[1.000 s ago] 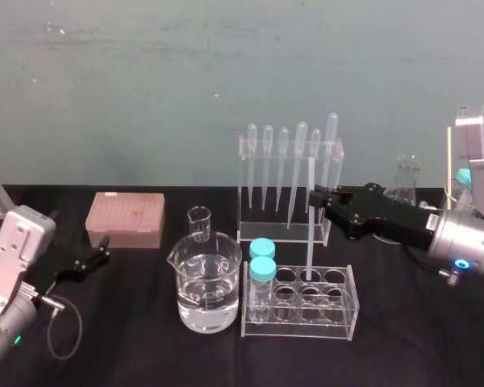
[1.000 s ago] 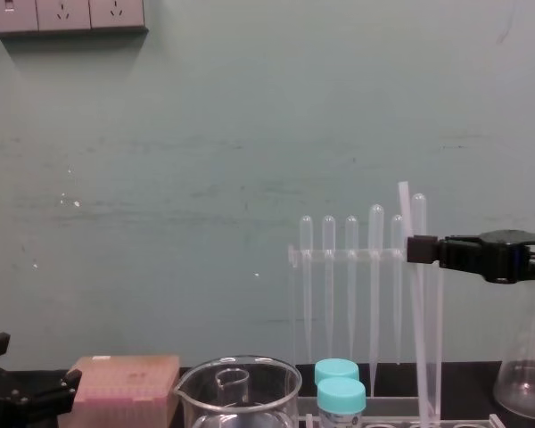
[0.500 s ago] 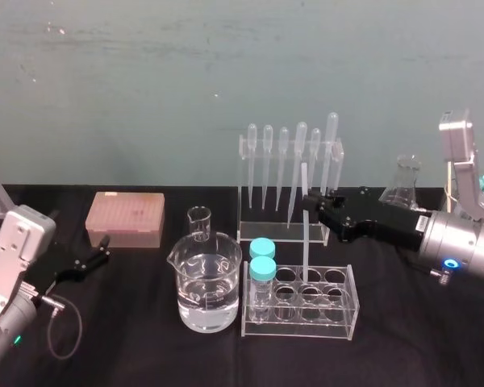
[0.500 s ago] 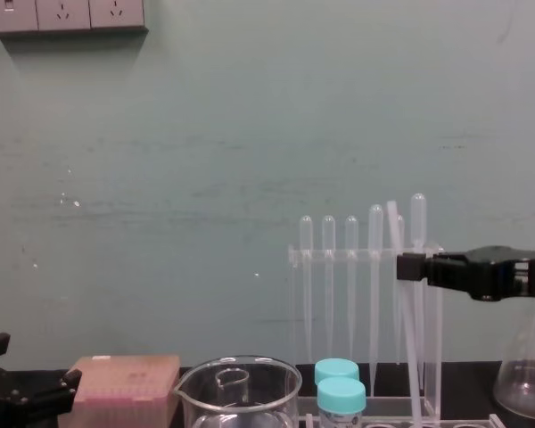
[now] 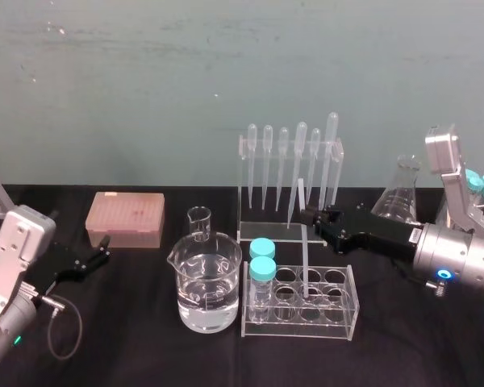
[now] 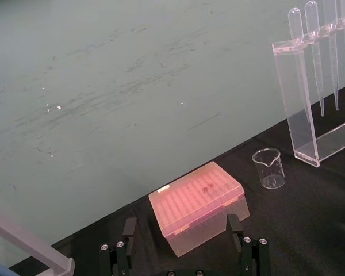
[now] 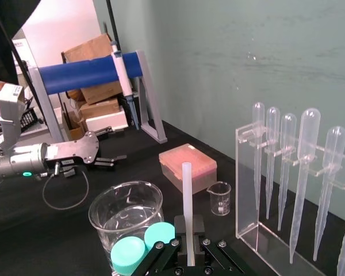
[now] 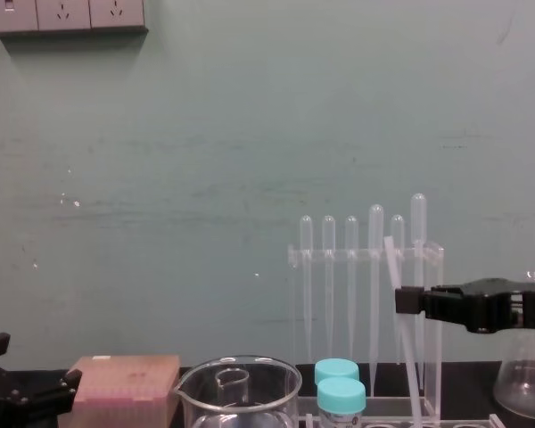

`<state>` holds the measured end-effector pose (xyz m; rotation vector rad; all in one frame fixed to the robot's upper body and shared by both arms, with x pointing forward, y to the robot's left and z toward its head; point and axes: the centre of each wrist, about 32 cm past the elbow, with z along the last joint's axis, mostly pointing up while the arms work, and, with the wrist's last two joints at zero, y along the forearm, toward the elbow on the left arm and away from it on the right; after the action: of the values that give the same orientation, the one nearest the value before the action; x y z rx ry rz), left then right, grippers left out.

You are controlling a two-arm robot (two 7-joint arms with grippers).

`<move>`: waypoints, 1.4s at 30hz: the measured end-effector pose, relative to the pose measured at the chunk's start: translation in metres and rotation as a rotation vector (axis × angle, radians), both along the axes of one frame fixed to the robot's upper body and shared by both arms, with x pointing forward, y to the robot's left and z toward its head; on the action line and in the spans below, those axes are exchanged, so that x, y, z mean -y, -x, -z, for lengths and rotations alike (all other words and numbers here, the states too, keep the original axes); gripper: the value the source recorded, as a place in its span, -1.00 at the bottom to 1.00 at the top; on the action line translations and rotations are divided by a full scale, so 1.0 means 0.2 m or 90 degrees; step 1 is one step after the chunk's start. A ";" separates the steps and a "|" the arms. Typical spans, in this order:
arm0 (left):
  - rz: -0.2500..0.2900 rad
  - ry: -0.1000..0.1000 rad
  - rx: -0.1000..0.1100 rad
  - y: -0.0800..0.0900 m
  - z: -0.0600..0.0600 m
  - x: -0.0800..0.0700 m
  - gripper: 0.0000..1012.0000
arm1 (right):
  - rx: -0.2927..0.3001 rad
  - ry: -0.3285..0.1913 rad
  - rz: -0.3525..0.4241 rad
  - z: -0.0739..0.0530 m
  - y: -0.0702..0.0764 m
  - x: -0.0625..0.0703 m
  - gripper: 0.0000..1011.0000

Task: Pick up the stirring rod with one hand, then place it down.

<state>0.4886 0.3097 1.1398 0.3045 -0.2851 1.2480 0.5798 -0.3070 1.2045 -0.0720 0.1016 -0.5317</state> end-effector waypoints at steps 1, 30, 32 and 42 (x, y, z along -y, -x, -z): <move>0.000 0.000 0.000 0.00 0.00 0.00 0.98 | -0.003 0.001 0.001 0.01 0.00 0.00 -0.87; 0.000 0.000 0.000 0.00 0.00 0.00 0.98 | -0.021 0.015 0.014 0.06 0.00 -0.01 -0.74; 0.000 0.000 0.000 0.00 0.00 0.00 0.98 | -0.021 0.015 0.014 0.06 0.00 -0.01 -0.60; 0.000 0.000 0.000 0.00 0.00 0.00 0.98 | -0.020 0.015 0.014 0.06 0.00 -0.01 -0.02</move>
<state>0.4886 0.3097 1.1398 0.3045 -0.2851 1.2480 0.5798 -0.3053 1.1926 -0.1030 0.1274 -0.5532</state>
